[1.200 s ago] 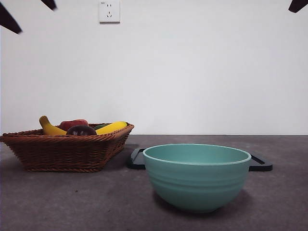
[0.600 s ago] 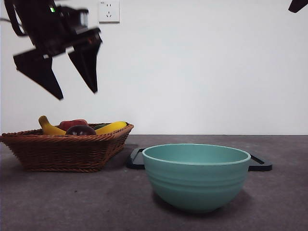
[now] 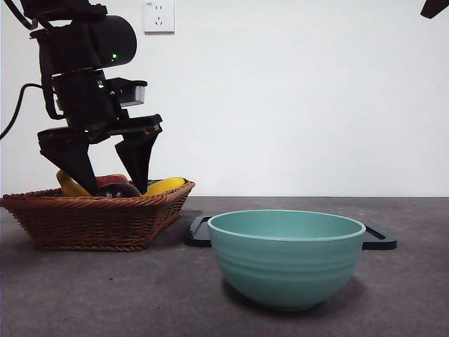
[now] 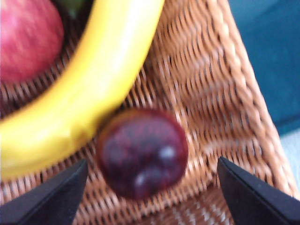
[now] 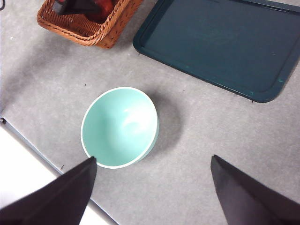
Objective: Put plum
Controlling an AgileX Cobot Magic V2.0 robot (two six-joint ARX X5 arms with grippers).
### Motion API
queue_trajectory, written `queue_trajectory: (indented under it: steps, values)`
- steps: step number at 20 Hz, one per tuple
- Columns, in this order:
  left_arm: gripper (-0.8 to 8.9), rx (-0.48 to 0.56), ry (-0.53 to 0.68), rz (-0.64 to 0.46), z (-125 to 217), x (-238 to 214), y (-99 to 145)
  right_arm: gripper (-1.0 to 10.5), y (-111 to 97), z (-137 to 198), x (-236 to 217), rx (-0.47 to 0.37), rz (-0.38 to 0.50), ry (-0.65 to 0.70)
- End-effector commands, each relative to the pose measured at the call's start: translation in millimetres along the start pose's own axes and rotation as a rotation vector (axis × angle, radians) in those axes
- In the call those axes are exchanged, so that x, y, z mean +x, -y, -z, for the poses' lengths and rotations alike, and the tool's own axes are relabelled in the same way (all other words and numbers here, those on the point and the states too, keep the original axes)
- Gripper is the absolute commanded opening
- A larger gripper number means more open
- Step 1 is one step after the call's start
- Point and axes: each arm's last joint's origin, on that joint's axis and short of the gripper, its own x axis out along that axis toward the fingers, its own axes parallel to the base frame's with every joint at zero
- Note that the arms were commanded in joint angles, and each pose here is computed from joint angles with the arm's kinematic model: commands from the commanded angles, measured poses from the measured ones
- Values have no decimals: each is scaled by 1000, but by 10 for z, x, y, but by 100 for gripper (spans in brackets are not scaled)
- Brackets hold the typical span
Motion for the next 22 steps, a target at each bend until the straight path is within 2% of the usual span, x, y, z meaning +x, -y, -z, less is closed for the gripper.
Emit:
queue_trajectory:
  steps: [1, 6, 9, 15, 16, 18, 22]
  values:
    - [433, 23, -2, 3, -52, 77, 22, 390, -18, -53, -23, -8, -3, 18]
    - [426, 25, -12, 3, -47, 120, 21, 390, -18, -53, -23, -8, -3, 18]
    - [371, 28, -18, 1, -43, 137, 20, 390, -19, -52, -23, -8, -4, 18]
    - [369, 26, -47, -5, -20, 190, 16, 390, -19, -53, -23, -8, -4, 18]
    - [359, 25, -46, -6, -21, 192, 16, 390, -19, -52, -23, -8, -4, 18]
    - [271, 23, -47, -6, -21, 192, 16, 390, -19, -53, -23, -8, -4, 18]
    - [246, 23, -46, -6, -21, 187, 16, 390, -19, -53, -23, -8, -4, 18]
